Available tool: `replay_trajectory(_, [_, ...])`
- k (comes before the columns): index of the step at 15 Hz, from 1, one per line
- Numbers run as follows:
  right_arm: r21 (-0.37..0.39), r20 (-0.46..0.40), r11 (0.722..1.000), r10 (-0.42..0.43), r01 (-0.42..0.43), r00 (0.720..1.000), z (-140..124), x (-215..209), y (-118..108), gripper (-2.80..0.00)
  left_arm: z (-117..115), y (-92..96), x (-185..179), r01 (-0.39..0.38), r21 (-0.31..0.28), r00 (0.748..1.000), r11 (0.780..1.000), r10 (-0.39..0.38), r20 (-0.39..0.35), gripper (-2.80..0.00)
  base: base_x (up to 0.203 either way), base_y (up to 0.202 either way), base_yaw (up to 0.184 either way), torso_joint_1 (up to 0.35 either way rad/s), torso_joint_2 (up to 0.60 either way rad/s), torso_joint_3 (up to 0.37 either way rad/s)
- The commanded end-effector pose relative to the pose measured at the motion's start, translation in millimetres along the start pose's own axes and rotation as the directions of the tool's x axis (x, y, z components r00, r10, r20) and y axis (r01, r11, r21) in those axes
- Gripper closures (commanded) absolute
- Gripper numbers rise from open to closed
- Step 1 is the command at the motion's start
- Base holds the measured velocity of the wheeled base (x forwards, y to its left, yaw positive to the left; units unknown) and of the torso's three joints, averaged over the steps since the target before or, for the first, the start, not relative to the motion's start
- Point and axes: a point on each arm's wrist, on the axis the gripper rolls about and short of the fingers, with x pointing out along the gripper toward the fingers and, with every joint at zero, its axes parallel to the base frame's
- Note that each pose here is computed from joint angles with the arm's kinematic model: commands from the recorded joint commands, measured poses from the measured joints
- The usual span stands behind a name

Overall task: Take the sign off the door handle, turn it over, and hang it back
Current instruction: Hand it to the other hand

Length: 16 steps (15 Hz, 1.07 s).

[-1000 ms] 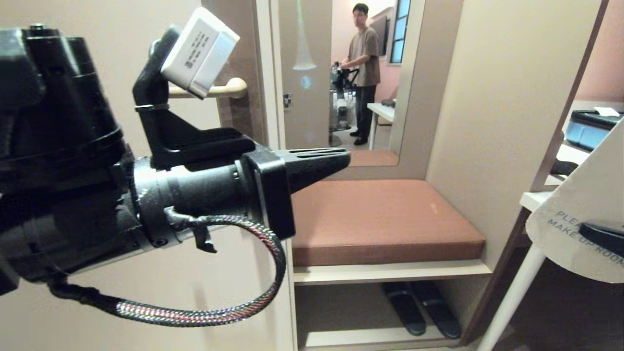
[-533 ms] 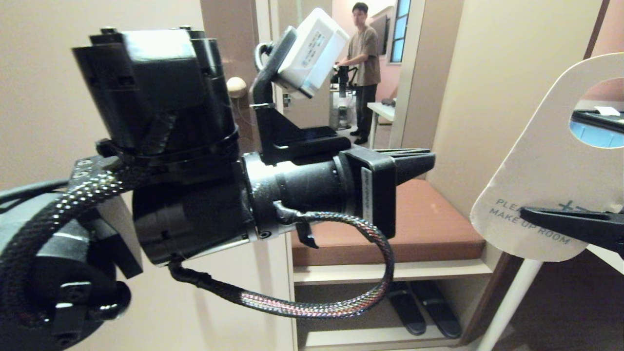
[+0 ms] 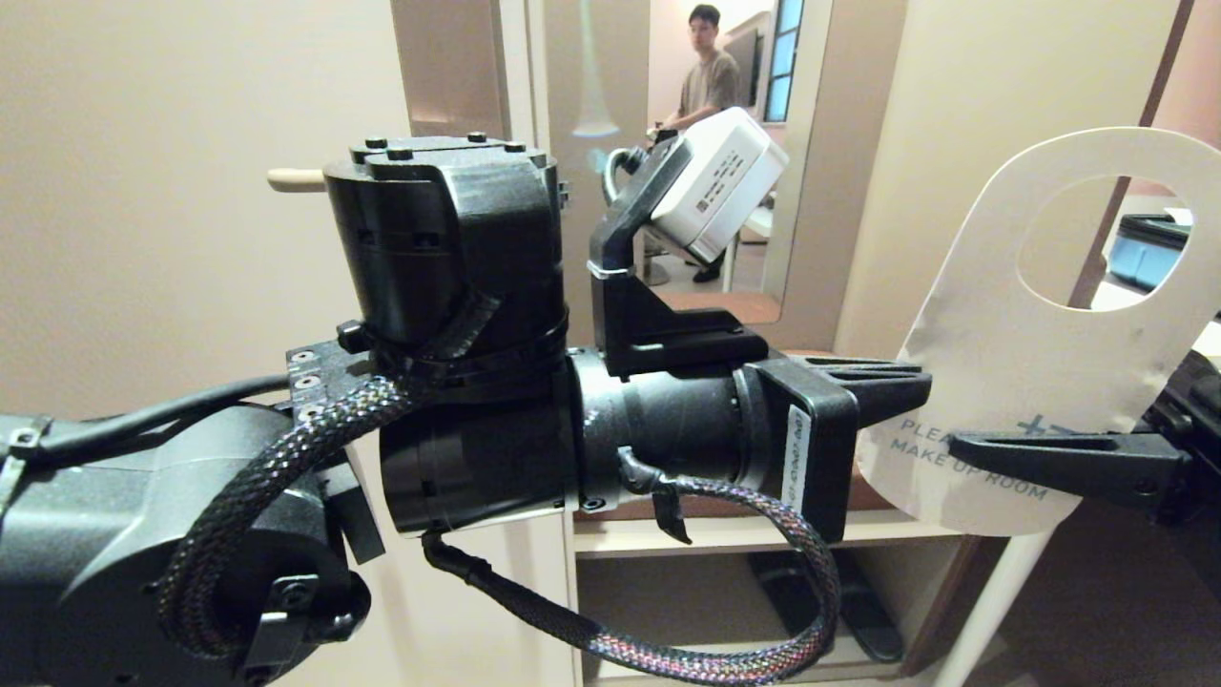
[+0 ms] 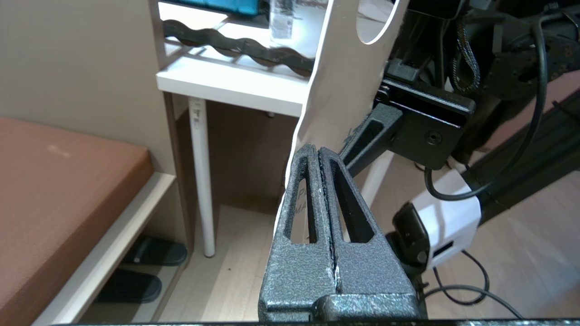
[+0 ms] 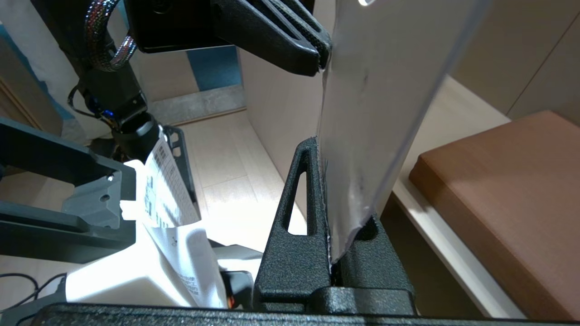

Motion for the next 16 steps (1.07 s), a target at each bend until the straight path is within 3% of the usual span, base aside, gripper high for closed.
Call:
replay_trajectory(1, [0.006,-0.006,1.0,0.008,-0.008,1.0,-3,0,1,0.0,-2,2.0,1,0.003,-0.003,1.0,1.0,-0.003,-0.004,0.0,0.0,0.0,0.0,0.0,0.0,0.0])
replay_trajectory(7, [0.039,-0.031,0.999,0.008,-0.006,0.999,-26,-9,13,0.0,4,29.3,-10,-0.017,0.009,1.0,1.0,0.017,0.02,0.0,0.0,0.0,0.0,0.0,0.0,0.0])
replay_trajectory(10, [0.041,-0.033,0.999,0.005,-0.003,0.999,-27,-9,13,0.0,5,33.6,-13,-0.013,0.01,1.0,1.0,0.013,0.017,0.0,0.0,0.0,0.0,0.0,0.0,0.0])
replay_trajectory(11, [0.046,-0.036,0.999,0.005,-0.003,0.999,-27,-9,12,0.0,4,33.6,-14,-0.014,0.008,1.0,1.0,0.014,0.015,-2.8,0.0,0.0,0.0,0.0,0.0,0.0])
replay_trajectory(16, [0.055,-0.036,0.998,-0.025,0.027,0.999,-29,-12,9,0.0,3,34.2,-15,-0.006,0.009,1.0,1.0,0.006,0.013,-2.8,0.0,0.0,0.0,0.0,0.0,0.0])
